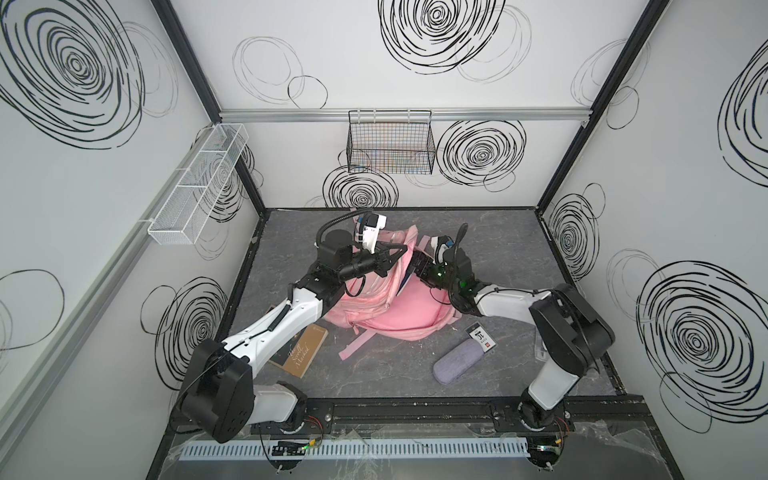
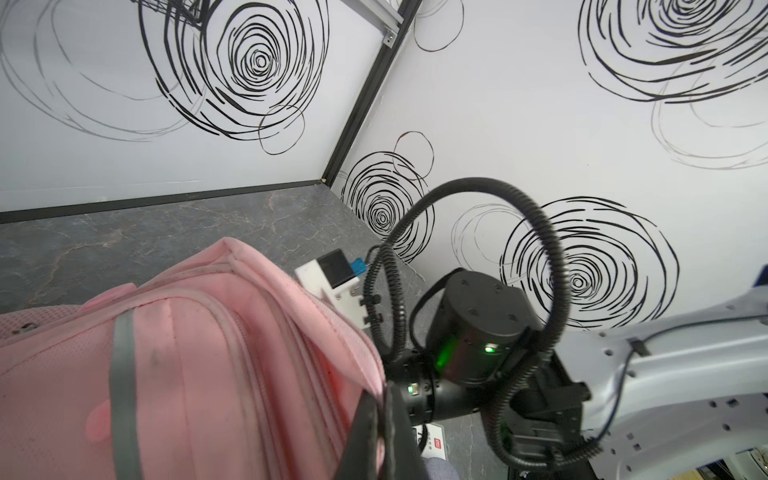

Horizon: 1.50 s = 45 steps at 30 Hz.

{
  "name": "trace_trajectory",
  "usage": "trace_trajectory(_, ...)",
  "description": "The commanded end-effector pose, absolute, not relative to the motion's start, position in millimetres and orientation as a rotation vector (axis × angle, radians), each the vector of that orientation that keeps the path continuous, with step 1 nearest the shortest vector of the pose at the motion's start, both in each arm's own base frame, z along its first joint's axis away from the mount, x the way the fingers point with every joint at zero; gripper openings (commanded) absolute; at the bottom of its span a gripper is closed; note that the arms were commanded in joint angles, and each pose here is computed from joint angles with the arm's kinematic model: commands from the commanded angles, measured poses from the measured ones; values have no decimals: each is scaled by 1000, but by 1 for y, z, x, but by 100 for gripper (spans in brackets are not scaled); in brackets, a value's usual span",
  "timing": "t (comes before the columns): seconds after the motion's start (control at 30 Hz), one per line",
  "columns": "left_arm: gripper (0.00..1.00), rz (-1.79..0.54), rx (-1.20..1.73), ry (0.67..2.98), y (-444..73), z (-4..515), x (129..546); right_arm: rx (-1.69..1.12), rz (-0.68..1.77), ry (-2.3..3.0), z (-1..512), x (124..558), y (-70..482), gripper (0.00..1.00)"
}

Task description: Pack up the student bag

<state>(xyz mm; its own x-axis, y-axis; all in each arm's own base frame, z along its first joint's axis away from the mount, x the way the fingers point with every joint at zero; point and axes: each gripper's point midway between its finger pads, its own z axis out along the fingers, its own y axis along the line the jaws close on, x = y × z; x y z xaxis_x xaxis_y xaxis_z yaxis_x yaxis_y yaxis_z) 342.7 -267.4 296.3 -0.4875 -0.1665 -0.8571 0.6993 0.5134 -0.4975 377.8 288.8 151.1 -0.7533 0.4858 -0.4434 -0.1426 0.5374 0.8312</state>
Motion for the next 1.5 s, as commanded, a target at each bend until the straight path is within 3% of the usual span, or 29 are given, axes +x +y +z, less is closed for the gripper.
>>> trace_trajectory(0.0,2,-1049,399,1637,-251,347,349,243,1020,2239,124,356,257,100)
trace_trajectory(0.13,31,-1013,352,1661,-245,343,351,210,939,2231,142,339,236,100)
trace_trajectory(0.2,33,-983,330,1685,-243,338,353,187,904,2214,157,333,229,100)
trace_trajectory(0.4,56,-914,258,1745,-226,337,354,98,859,2084,226,320,217,100)
trace_trajectory(0.5,62,-844,186,1755,-202,343,348,36,832,2036,261,315,225,99)
trace_trajectory(0.67,64,-658,-48,1809,-133,335,334,-126,818,2001,301,301,266,96)
trace_trajectory(0.87,68,-465,-385,1843,-57,302,311,-345,855,1978,306,281,333,94)
trace_trajectory(1.2,71,-184,-628,1927,6,231,287,-624,992,2023,263,240,426,92)
trace_trajectory(1.3,77,-64,-716,1893,35,211,282,-651,1045,2066,243,224,448,91)
trace_trajectory(1.47,75,-103,-1043,1853,69,158,265,-754,1091,2095,216,186,480,92)
